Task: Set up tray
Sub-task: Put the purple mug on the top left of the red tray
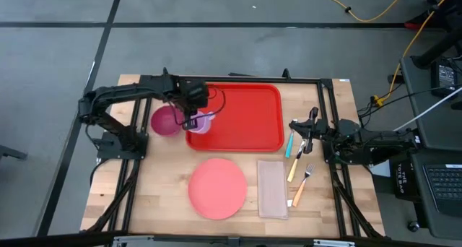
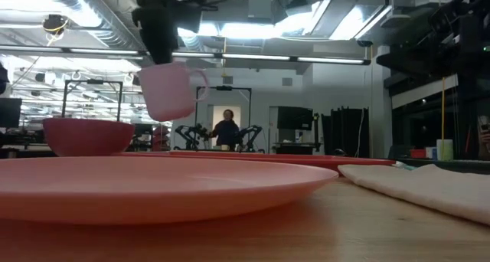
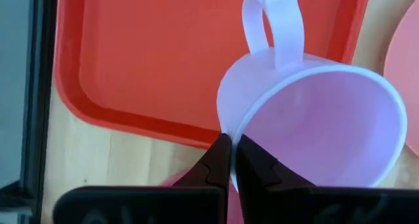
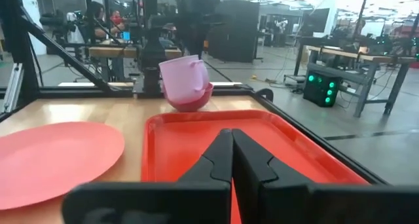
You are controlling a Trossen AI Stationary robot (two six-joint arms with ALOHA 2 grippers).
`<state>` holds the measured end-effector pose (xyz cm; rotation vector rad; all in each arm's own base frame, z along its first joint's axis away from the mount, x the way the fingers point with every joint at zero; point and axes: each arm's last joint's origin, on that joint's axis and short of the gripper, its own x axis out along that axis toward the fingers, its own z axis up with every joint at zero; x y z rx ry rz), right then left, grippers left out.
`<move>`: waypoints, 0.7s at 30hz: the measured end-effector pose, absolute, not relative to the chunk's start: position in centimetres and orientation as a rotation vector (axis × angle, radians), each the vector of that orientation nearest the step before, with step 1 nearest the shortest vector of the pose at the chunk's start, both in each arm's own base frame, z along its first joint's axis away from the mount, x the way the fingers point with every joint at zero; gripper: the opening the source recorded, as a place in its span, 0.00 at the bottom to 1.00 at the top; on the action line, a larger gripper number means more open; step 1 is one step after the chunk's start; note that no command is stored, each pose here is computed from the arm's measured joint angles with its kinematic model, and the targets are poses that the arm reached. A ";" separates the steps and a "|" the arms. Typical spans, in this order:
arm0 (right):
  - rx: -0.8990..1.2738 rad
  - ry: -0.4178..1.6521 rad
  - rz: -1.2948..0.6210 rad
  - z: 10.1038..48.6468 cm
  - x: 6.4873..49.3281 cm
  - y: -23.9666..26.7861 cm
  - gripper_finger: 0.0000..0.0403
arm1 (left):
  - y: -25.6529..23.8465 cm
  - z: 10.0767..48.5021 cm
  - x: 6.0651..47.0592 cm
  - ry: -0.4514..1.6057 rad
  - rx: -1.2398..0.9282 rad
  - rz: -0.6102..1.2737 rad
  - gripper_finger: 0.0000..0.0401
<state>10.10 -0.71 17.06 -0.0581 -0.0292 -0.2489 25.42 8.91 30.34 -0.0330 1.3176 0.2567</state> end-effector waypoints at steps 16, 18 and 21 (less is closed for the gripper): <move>-0.080 -0.013 -0.359 17.0 10.0 -1.3 0.01 | 18.1 30.5 28.0 1.365 0.134 0.175 0.01; -0.074 -0.004 -0.364 16.9 10.0 -1.3 0.01 | 19.2 30.2 28.3 1.362 0.141 0.128 0.01; -0.053 0.005 -0.370 16.8 10.0 -1.4 0.01 | 20.9 29.9 28.7 1.356 0.162 0.087 0.01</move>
